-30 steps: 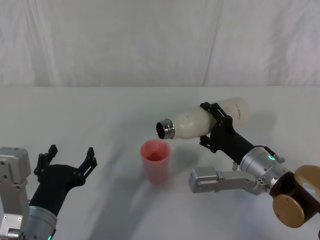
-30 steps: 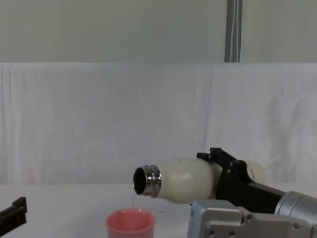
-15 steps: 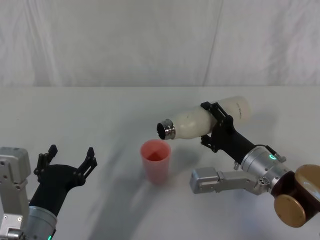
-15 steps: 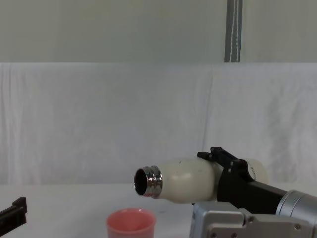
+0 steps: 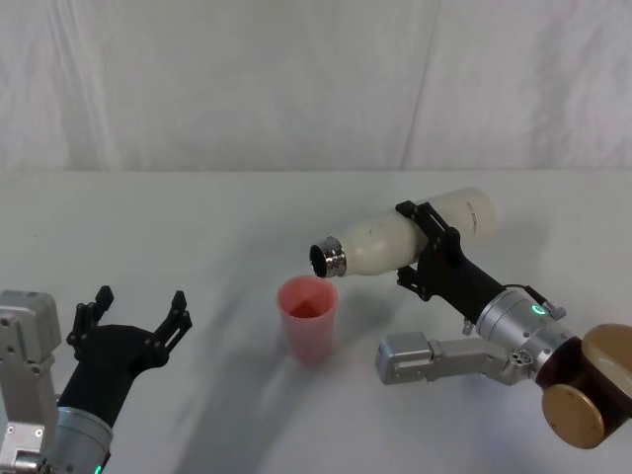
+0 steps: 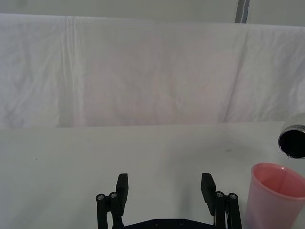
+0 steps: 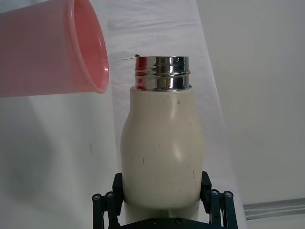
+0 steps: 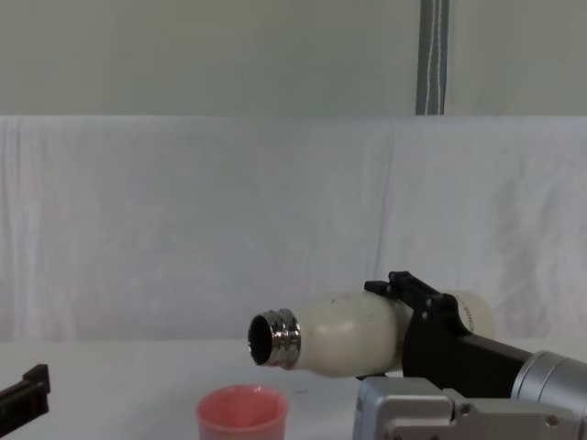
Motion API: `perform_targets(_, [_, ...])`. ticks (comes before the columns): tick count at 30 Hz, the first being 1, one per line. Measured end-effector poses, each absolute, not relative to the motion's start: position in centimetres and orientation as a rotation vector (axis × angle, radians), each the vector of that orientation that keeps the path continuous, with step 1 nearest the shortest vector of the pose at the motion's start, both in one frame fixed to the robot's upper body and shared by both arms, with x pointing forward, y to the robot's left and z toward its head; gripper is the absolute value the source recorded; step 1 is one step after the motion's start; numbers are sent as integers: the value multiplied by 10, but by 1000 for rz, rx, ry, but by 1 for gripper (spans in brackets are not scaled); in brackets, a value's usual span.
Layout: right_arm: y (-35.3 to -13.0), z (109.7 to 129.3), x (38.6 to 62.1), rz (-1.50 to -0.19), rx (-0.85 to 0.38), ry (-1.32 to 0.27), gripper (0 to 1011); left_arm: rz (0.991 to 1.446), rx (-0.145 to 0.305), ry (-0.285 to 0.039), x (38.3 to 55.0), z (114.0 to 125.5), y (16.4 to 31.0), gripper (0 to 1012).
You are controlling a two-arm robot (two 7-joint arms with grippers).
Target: Grasp the thermos with one hand and pour water into the cup lid.
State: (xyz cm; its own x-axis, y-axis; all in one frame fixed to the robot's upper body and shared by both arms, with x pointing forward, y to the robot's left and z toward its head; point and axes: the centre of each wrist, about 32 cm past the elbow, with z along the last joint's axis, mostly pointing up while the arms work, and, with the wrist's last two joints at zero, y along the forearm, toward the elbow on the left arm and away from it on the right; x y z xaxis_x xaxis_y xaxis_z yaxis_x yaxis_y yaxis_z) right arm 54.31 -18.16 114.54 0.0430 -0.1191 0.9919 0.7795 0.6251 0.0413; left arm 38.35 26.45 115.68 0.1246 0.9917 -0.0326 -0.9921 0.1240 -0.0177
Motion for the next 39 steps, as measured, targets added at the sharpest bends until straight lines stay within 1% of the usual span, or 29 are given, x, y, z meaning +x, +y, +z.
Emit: perform_targets(39, [-183, 1146, 543, -751, -624, -1389, 959, 1446, -38, 14, 384, 1157, 265, 1001])
